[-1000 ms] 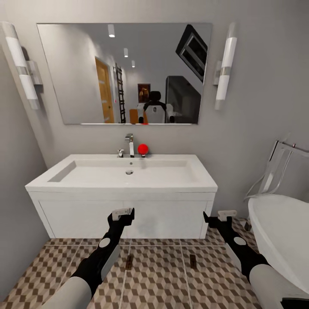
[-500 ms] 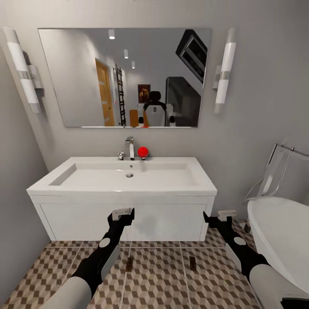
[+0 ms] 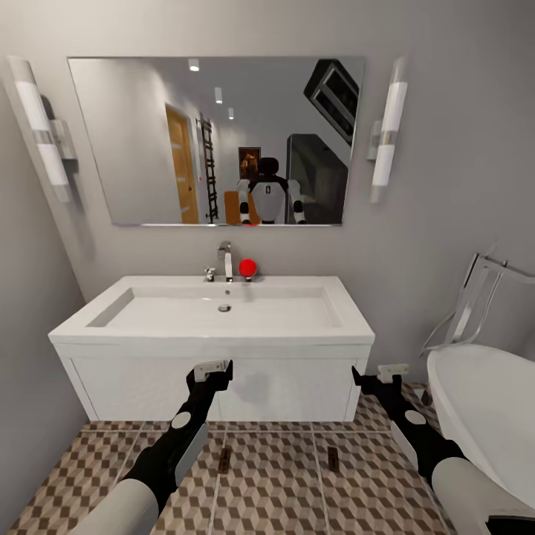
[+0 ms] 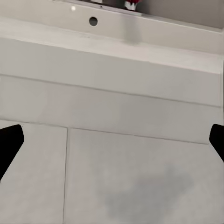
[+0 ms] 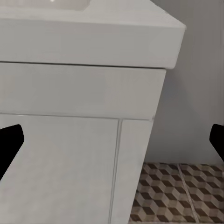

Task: Take the four mousetraps from the cabinet in the bathroom and place them on the bathroom floor. Make sure all four end up on the same floor surface, and ensure that at least two of them are either under or directly next to the same bathroom sink.

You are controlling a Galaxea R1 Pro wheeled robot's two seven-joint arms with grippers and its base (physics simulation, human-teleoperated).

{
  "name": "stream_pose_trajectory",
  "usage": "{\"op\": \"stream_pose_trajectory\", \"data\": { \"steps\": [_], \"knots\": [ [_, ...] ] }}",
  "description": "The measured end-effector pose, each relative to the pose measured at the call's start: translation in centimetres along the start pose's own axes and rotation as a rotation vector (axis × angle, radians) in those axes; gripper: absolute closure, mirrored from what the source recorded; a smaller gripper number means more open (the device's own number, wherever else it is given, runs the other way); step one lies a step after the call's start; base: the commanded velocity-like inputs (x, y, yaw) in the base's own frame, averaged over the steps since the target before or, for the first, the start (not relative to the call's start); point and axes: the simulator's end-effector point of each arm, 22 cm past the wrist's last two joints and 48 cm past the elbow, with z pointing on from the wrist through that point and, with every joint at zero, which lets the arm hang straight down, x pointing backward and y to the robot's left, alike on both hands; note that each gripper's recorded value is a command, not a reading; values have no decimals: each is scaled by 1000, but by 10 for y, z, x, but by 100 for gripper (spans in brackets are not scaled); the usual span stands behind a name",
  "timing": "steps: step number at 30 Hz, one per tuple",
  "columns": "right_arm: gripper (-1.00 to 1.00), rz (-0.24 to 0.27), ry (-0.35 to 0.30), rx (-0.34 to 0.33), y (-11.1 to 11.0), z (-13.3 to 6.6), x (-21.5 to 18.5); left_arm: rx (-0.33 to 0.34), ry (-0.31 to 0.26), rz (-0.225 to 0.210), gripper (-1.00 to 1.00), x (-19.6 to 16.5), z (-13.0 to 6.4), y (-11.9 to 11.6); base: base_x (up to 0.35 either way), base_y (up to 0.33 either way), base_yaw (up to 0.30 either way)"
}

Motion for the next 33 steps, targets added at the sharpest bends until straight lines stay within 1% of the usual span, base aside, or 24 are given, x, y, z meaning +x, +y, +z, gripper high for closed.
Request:
{"op": "stream_pose_trajectory", "data": {
  "steps": [25, 33],
  "knots": [
    [-100, -1, 0, -1, -2, -8, -39, 4, 3, -4, -100, -38, -7, -11, 0, 0, 0],
    [-100, -3, 1, -11, 0, -11, -50, 5, 3, -5, -100, -49, -9, -14, 0, 0, 0]
  ]
}}
